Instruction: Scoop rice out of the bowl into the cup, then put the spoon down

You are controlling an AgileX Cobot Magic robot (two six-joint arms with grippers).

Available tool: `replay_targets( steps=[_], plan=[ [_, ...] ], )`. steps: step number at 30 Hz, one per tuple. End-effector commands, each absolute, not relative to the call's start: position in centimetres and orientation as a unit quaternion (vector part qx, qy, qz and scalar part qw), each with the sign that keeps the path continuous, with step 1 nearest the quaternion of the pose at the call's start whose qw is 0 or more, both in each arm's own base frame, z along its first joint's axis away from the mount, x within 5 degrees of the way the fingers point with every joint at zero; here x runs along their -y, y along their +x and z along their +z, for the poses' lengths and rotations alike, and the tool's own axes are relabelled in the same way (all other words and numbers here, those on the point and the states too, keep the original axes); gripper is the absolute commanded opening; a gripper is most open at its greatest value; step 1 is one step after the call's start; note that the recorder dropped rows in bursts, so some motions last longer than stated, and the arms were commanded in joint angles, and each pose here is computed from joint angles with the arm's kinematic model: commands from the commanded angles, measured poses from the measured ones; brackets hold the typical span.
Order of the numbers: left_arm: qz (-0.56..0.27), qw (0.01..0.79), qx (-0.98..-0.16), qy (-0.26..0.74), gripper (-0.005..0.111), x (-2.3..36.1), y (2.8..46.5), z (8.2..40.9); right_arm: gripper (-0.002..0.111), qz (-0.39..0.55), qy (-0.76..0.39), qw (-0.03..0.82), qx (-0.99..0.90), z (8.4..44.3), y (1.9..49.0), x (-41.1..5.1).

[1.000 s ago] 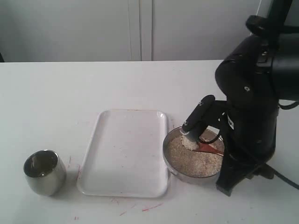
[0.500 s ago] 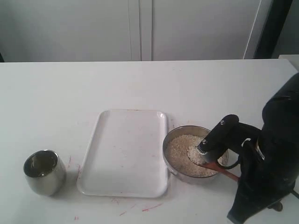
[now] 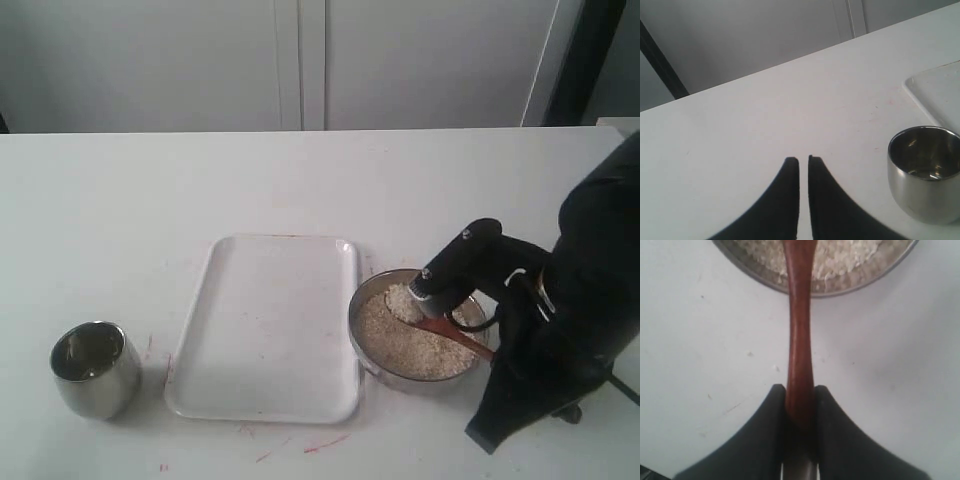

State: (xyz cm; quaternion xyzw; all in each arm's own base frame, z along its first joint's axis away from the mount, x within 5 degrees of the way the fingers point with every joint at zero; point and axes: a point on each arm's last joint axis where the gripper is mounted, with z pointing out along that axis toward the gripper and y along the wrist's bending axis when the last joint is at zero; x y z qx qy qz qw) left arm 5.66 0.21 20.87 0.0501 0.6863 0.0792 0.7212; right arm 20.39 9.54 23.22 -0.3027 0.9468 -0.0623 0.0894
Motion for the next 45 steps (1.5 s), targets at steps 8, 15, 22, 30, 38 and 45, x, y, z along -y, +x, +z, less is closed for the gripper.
replay_targets(
  steps=[8, 15, 22, 30, 38, 45],
  plan=[
    [0.074, 0.726, -0.682, 0.047, 0.014, -0.2, 5.6, 21.1, 0.0, -0.027, -0.284, 0.143, -0.948, 28.6, 22.2, -11.0],
    [0.074, 0.726, -0.682, 0.047, 0.014, -0.2, 5.6, 21.1, 0.0, -0.021, -0.315, 0.122, -0.941, 30.2, 22.4, -13.5],
    [0.074, 0.726, -0.682, 0.047, 0.014, -0.2, 5.6, 21.1, 0.0, -0.011, -0.346, 0.121, -0.93, 30.9, 22.6, -17.7],
    [0.074, 0.726, -0.682, 0.047, 0.014, -0.2, 5.6, 21.1, 0.0, 0.003, -0.377, 0.13, -0.917, 31.1, 22.4, -22.6],
    [0.074, 0.726, -0.682, 0.047, 0.014, -0.2, 5.6, 21.1, 0.0, 0.019, -0.411, 0.138, -0.901, 30.9, 21.4, -27.8],
    [0.074, 0.726, -0.682, 0.047, 0.014, -0.2, 5.6, 21.1, 0.0, 0.014, -0.439, 0.119, -0.89, 28.4, 21.5, -32.2]
  ],
)
